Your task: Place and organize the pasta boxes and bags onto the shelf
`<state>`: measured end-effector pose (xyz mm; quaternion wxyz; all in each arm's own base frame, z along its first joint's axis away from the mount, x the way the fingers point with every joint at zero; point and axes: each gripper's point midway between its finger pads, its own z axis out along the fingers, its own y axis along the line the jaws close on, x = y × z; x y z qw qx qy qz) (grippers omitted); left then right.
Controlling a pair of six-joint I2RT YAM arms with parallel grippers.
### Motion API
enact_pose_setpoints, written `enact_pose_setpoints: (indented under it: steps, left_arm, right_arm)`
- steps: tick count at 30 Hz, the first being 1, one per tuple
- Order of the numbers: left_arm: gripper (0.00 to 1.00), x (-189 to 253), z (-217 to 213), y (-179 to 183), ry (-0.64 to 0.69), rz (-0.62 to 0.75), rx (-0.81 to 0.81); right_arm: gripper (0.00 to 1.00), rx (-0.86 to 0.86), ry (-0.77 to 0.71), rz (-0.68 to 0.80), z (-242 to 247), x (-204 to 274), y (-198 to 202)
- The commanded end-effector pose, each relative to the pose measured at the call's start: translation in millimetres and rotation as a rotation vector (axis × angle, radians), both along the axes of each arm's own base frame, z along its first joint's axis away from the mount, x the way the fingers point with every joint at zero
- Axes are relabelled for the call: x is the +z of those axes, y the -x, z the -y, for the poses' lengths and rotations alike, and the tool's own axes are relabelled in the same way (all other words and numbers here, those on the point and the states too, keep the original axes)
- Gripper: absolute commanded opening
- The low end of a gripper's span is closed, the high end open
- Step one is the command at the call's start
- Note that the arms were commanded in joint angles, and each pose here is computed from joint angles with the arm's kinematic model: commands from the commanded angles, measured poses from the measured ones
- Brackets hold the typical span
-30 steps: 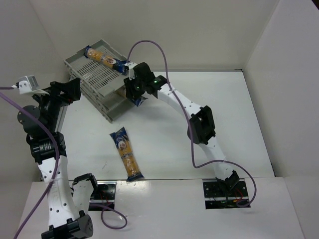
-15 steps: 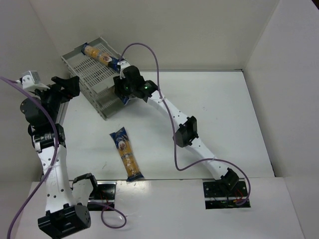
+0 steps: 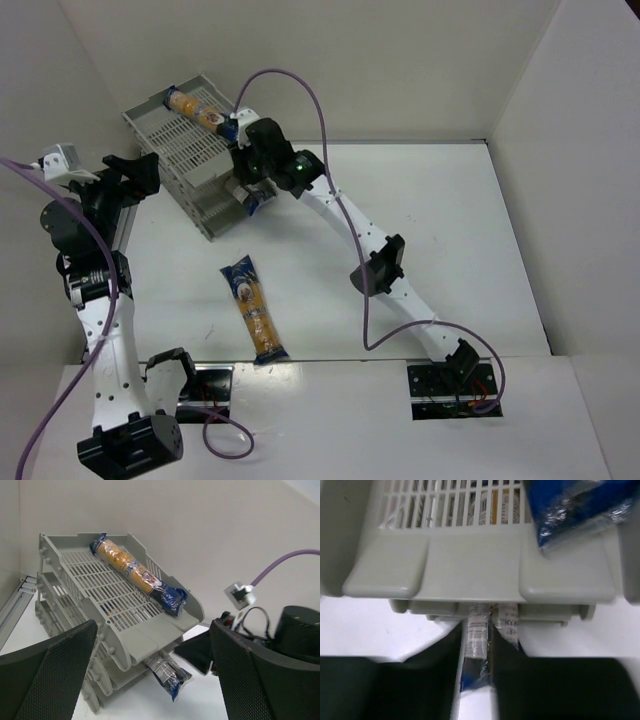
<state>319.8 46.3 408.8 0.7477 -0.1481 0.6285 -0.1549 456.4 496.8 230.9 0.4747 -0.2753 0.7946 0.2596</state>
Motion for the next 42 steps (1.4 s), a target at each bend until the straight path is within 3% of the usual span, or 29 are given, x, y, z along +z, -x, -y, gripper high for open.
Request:
enact_pose_setpoints:
  steps: [1,2,3,4,6,7,10,15,30,33,37,42]
  left_arm:
    - [1.00,23,5,13,-0.036,0.084,-0.005]
    - [1.00,27,8,19,-0.041,0.097,-0.005]
    - [1.00,24,8,21,-0.040,0.094,-0.005]
    - [1.00,27,10,23,-0.044,0.103,-0.005]
    - [1.00,25,9,26,-0.040,0.101,0.007]
    - [1.00,23,10,28,-0.040,0.101,0.007]
    - [1.00,17,7,26,-0.033,0.091,0.016]
    - [1.00,10,6,23,-0.026,0.074,0.016]
    - [1.00,9,-2,16,-0.042,0.057,0.041]
    - [1.00,6,-6,14,-0.039,0.047,0.050]
    - [1.00,12,-9,14,-0.042,0.055,0.060]
    - [1.00,12,-12,14,-0.052,0.055,0.071]
  right_arm:
    - [0.20,-0.087,-0.025,0.096,43,96,17]
    - [0.06,-0.104,-0.041,0.111,59,118,18]
    - [0.00,-0.081,-0.005,0.104,65,114,20]
    - [0.00,0.000,0.082,0.019,65,72,26]
    - [0.00,0.143,0.198,0.021,74,54,48]
    - [0.00,0.210,0.301,-0.089,81,-8,63]
    - [0.00,0.309,0.389,-0.135,90,-58,95]
    - [0.00,0.295,0.303,-0.045,65,-54,79]
    - [0.00,0.114,0.155,0.017,2,-85,2]
    - [0.00,0.089,0.108,0.076,-20,-72,-8]
    - [0.00,0.096,-0.013,0.149,-51,-21,3]
    - [0.00,0.105,-0.038,0.124,-57,-18,11]
